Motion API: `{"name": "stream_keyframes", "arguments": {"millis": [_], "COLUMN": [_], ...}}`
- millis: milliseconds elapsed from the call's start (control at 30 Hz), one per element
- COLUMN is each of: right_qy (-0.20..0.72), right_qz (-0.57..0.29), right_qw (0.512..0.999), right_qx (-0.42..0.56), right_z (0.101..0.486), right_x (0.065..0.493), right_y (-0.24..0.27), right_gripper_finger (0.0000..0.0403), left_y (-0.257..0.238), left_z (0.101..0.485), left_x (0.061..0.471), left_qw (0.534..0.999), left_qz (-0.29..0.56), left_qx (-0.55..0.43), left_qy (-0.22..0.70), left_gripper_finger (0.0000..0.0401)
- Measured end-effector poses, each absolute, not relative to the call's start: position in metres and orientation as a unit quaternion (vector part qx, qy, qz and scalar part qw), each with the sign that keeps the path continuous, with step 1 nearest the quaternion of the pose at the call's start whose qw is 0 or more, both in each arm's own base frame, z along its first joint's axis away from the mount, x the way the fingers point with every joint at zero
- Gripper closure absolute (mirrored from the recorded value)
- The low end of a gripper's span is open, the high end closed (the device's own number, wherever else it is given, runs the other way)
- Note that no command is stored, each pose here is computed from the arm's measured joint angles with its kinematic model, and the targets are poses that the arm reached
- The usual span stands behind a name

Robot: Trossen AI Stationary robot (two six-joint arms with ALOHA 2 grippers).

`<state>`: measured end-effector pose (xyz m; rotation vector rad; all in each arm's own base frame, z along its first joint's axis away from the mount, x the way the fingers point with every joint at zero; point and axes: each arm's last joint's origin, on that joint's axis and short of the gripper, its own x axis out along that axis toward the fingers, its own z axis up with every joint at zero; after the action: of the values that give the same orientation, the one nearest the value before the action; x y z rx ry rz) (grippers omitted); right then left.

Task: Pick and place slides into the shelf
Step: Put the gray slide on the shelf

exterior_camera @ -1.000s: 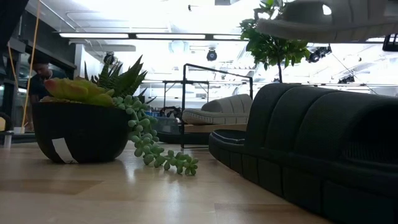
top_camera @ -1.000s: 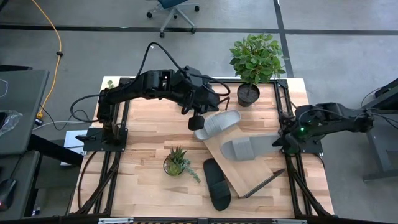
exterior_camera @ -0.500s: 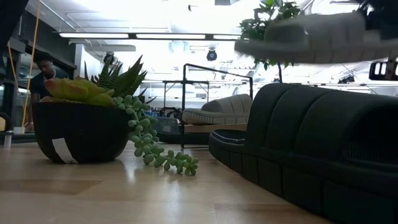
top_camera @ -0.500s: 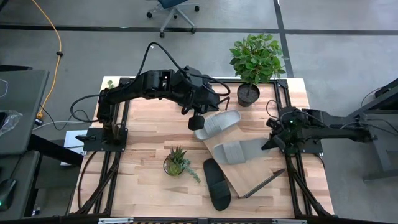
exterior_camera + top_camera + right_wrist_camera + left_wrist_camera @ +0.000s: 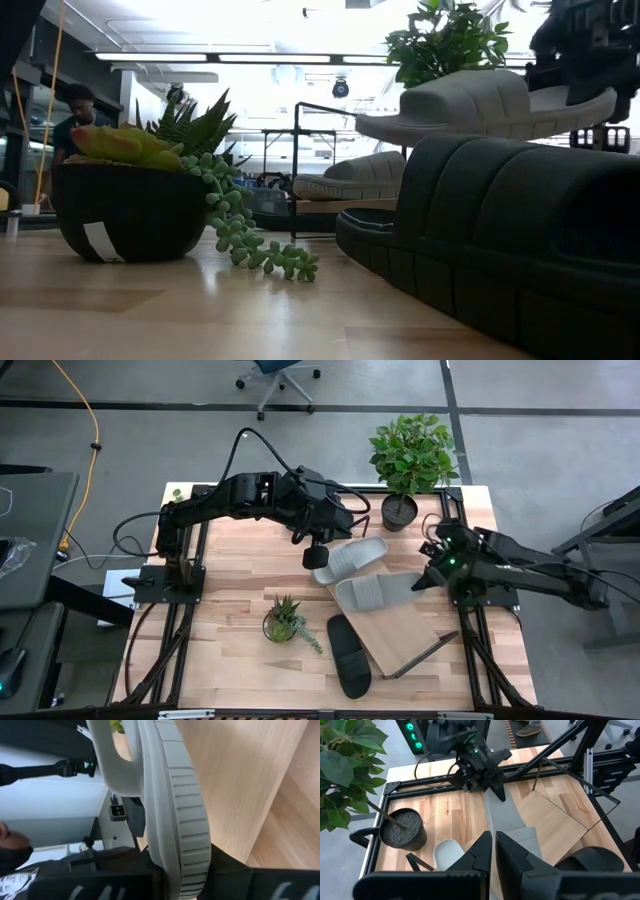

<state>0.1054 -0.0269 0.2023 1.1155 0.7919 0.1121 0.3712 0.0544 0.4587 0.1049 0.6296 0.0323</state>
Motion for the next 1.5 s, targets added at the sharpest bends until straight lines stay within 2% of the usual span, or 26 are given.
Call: {"name": "stream_keyframes", "arguments": {"millis": [800, 1200, 1500], "right_qy": [0.406, 0.400, 0.412], "right_qz": [0.010, 0.038, 0.060], "right_qw": [0.754, 0.772, 0.756], "right_qx": [0.517, 0.493, 0.505], "right_z": [0.173, 0.183, 0.178], "right_x": [0.129, 0.137, 0.140], "right_y": [-0.059, -0.063, -0.063], "right_gripper_finger": [0.0367, 0.0367, 0.0367], "left_y": [0.055, 0.055, 0.054], "left_z": [0.457, 0.457, 0.457], "left_x": [0.370, 0.370, 0.370], "left_qw": [0.944, 0.944, 0.944], "left_qz": [0.018, 0.018, 0.018], "left_qx": [0.063, 0.065, 0.064], "left_qy": [0.322, 0.323, 0.323], "left_gripper_finger": [0.0387, 0.0387, 0.0387]}}
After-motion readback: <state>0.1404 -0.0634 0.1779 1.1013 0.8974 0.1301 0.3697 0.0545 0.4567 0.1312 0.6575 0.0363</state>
